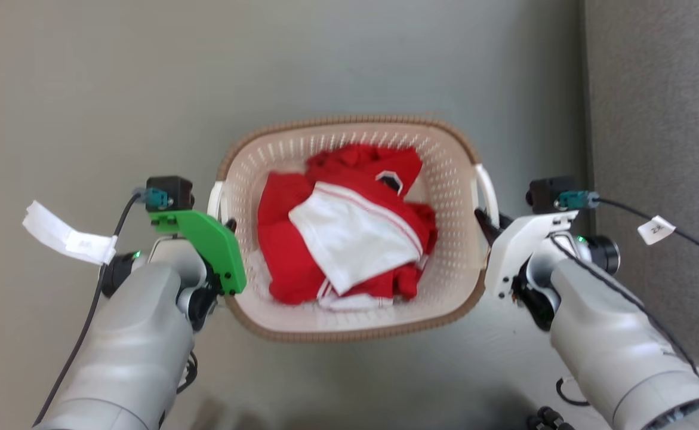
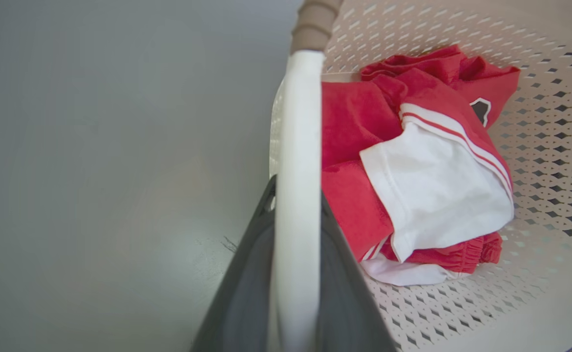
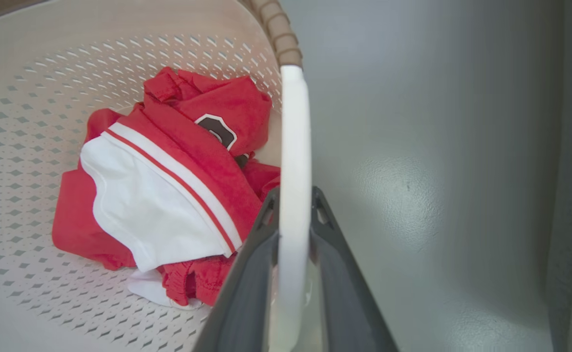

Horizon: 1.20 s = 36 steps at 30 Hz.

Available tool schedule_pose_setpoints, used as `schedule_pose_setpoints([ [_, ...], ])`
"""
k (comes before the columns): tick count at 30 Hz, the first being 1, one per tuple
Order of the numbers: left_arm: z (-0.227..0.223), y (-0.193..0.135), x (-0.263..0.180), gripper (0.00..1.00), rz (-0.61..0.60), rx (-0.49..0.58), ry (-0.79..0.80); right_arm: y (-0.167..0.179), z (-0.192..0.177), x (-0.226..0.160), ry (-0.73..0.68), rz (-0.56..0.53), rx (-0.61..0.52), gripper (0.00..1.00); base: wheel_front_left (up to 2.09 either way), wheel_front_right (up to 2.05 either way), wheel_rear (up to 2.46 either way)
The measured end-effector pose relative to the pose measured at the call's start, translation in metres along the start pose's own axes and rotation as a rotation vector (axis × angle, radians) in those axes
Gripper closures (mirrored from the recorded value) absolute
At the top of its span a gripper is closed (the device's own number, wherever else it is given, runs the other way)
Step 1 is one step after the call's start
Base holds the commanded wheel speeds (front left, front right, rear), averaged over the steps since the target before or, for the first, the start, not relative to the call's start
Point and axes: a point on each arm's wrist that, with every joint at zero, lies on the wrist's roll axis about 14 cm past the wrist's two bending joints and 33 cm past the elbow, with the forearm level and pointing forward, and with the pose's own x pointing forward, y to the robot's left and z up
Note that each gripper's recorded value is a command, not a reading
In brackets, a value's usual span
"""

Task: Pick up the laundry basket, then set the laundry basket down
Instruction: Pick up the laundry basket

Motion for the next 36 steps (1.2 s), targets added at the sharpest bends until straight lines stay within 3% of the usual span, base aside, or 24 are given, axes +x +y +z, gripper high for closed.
schedule_pose_setpoints([
  [36,-0.020,-0.039,-0.085,1.00,0.004,-0.013,0.059,0.034,-0.004,-0.096,0.020,0.043,0.015,1.00,0.00,0.00,0.00],
])
